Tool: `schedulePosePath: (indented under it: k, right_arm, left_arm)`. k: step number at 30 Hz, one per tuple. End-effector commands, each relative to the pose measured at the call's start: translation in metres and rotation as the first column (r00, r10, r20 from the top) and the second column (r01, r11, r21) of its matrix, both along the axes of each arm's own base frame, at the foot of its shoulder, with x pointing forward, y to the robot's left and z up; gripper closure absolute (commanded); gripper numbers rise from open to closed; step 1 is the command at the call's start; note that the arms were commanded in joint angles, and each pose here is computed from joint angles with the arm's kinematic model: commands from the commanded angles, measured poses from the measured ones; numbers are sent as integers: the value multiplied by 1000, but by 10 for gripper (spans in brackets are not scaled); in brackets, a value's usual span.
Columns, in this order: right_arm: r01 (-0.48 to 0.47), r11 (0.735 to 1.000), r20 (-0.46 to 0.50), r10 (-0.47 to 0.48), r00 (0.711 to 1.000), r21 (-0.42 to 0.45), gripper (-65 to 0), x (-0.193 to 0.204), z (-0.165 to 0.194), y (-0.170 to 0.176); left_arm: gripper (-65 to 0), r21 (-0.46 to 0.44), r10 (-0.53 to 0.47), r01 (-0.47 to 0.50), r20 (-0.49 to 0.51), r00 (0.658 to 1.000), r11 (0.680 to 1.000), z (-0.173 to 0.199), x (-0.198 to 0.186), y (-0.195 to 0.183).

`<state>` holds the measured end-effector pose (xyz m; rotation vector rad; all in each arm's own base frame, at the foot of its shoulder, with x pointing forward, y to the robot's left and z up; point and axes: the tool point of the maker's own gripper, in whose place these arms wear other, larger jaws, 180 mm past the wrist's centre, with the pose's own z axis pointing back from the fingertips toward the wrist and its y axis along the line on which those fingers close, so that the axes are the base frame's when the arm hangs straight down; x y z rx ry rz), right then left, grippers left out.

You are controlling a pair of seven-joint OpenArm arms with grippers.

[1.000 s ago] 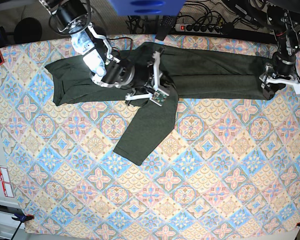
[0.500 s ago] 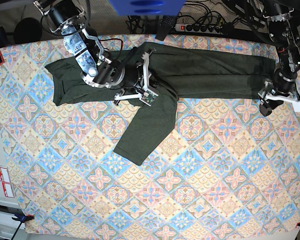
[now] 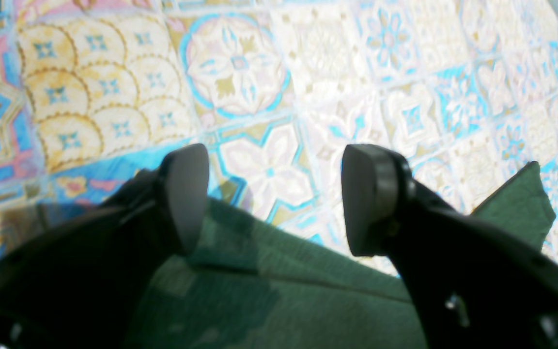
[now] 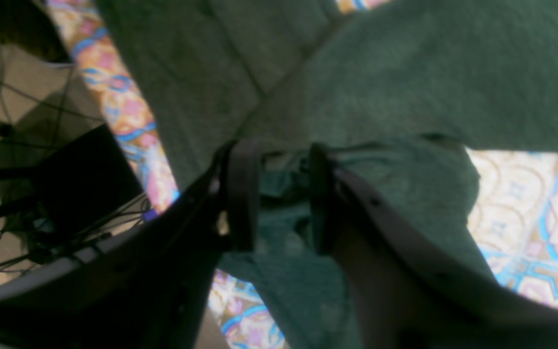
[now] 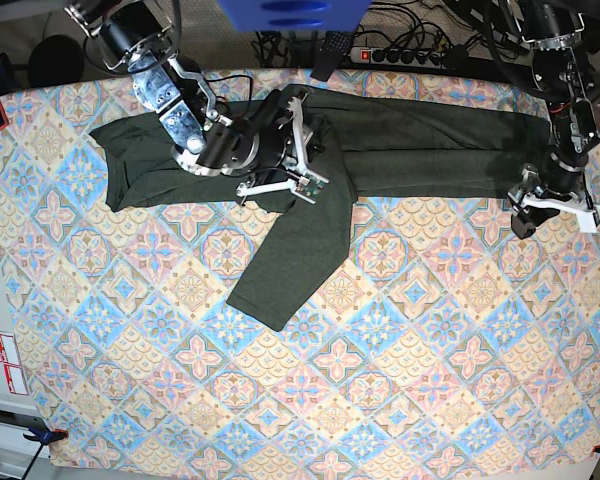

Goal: Fold the T-shirt properly
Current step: 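Move the left gripper to the hanging sleeve end and grasp it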

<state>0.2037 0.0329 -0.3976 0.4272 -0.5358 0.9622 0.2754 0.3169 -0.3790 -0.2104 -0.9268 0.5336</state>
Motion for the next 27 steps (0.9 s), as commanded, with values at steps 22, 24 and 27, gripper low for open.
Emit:
schedulePosePath:
  k: [22,24,27]
  right_arm:
    - [401,916,51,-399,915,-20,-172,37,0,-124]
    - [427,904,49,-425,904,-29,-172,35,-1,-134]
    - [461,886,41,-459,887,-43,-172,31,-5,-147]
  left_arm:
    - [-419,197,-511,499,11,860,844,12,115,-182]
    - [-419,192,-518,511,-13,855,838,3,118,-190]
    - [-419,179,-528,525,-36,849,832,-7,124,-203]
